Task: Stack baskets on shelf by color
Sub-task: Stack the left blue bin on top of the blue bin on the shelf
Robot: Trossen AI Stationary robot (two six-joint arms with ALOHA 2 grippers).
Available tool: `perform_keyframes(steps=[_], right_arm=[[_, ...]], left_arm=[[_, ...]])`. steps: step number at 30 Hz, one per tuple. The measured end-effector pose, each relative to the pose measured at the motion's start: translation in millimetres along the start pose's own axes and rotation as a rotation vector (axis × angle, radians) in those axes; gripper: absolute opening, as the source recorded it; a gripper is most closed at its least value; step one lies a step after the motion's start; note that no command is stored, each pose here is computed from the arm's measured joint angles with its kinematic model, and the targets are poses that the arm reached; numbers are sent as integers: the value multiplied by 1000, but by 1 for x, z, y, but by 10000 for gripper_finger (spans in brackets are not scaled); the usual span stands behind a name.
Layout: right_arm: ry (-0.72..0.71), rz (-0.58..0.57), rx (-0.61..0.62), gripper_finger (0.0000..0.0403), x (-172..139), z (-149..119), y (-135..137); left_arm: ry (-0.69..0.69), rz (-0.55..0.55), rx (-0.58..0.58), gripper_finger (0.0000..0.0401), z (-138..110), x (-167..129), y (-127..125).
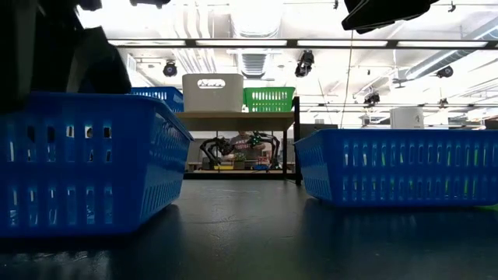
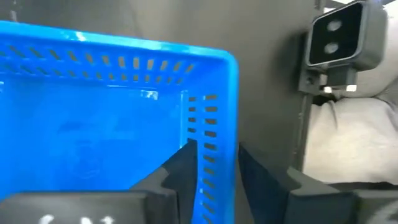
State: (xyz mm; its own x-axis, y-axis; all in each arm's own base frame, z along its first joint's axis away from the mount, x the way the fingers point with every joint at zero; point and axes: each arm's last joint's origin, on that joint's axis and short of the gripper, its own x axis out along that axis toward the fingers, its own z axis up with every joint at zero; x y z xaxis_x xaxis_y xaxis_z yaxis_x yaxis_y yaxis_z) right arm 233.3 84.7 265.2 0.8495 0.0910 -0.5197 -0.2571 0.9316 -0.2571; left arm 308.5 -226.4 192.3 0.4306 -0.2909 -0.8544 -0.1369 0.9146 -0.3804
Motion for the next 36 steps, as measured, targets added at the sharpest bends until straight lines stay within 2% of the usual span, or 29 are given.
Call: perform_keyframes(steps=[9,16,22,29,36], right_arm=[[0,0,1,27,0,0,0],[1,0,10,27,0,0,0],[2,0,9,27,0,0,0],[4,0,5,27,0,-1,0],[4,0,-6,27,0,-1,0]], left_arm=[[-6,15,8,9,-3,3,4],[6,28,35,7,-1,-3,2],[75,117,78,5,6,-34,-1],[49,248,259,2,24,-86,-13],[38,452,569,1,37,-131,-17]])
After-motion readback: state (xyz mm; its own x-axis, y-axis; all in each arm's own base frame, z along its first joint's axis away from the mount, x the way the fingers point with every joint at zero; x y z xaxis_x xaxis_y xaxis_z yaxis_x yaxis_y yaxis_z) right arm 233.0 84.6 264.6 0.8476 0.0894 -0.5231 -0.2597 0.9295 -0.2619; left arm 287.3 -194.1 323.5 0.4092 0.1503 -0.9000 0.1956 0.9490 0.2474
